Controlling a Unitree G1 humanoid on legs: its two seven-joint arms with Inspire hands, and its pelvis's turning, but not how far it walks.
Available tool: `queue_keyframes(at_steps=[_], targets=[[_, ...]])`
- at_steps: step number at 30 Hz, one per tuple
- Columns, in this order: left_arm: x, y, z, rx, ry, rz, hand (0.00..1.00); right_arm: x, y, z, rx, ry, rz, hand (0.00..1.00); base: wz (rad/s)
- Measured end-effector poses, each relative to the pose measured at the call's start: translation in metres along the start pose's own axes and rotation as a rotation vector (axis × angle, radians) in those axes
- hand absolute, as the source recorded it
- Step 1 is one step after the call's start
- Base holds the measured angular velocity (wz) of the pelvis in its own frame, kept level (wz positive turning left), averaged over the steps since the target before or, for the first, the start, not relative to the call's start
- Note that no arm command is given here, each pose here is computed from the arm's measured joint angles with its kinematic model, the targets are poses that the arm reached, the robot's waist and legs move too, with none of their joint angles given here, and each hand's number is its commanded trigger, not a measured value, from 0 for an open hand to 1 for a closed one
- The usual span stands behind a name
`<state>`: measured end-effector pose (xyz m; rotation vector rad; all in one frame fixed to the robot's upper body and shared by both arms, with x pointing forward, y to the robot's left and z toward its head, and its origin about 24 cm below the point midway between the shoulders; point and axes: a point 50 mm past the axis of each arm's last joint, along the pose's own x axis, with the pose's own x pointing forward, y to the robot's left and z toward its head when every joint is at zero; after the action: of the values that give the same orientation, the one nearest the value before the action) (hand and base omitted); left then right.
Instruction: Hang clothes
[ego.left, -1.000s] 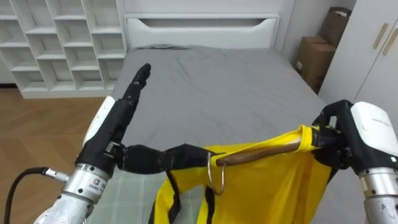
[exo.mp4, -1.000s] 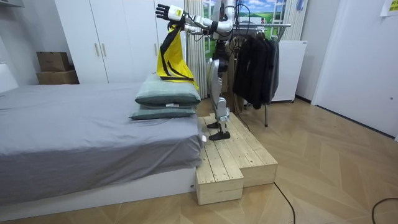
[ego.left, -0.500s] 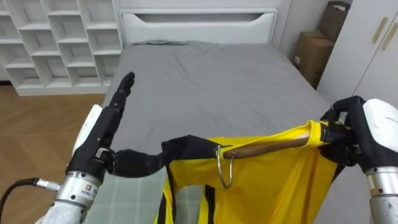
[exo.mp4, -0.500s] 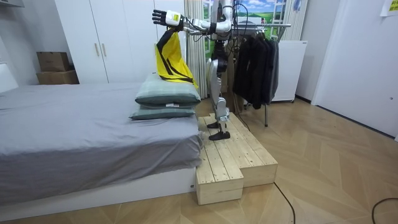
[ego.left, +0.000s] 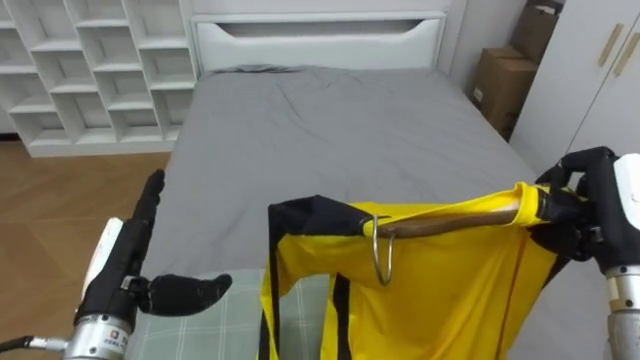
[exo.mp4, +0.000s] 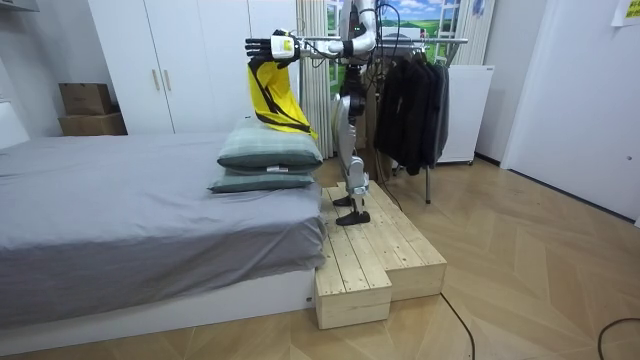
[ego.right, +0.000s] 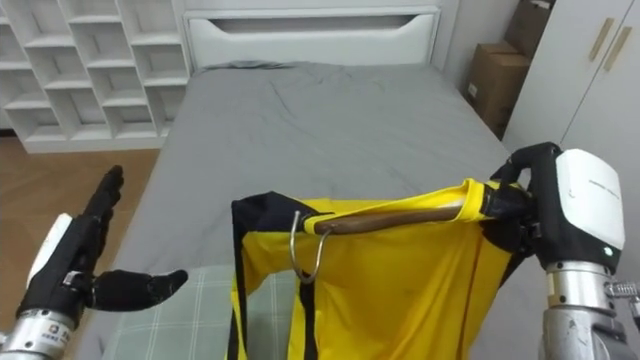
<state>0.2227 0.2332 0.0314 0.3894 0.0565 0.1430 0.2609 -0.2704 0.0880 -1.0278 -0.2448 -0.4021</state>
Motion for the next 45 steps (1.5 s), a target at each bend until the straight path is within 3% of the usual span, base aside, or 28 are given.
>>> queue_keyframes(at_steps=[8, 17, 20, 22, 31, 45], targets=[[-0.01, -0.002, -0.041, 0.024, 0.176, -0.01, 0.0, -0.005, 0.0, -0.007, 0.096, 0.064, 0.022, 1.0, 0.0], [-0.038, -0.002, -0.093, 0.024, 0.422, 0.041, 0.0, -0.01, -0.01, -0.015, 0.18, 0.134, 0.039, 1.0, 0.0], [-0.056, -0.003, -0.114, 0.034, 0.53, 0.044, 0.0, -0.014, -0.012, -0.021, 0.179, 0.158, 0.05, 1.0, -0.05], [-0.079, 0.0, -0.135, 0.049, 0.648, 0.054, 0.0, -0.019, -0.01, -0.025, 0.179, 0.183, 0.078, 1.0, -0.04], [-0.141, 0.007, -0.176, 0.045, 0.937, 0.132, 0.0, -0.026, -0.019, -0.023, 0.179, 0.176, 0.097, 1.0, -0.05], [-0.199, 0.01, -0.196, 0.122, 1.166, 0.174, 0.0, -0.037, -0.018, -0.017, 0.243, 0.185, 0.101, 1.0, 0.0]])
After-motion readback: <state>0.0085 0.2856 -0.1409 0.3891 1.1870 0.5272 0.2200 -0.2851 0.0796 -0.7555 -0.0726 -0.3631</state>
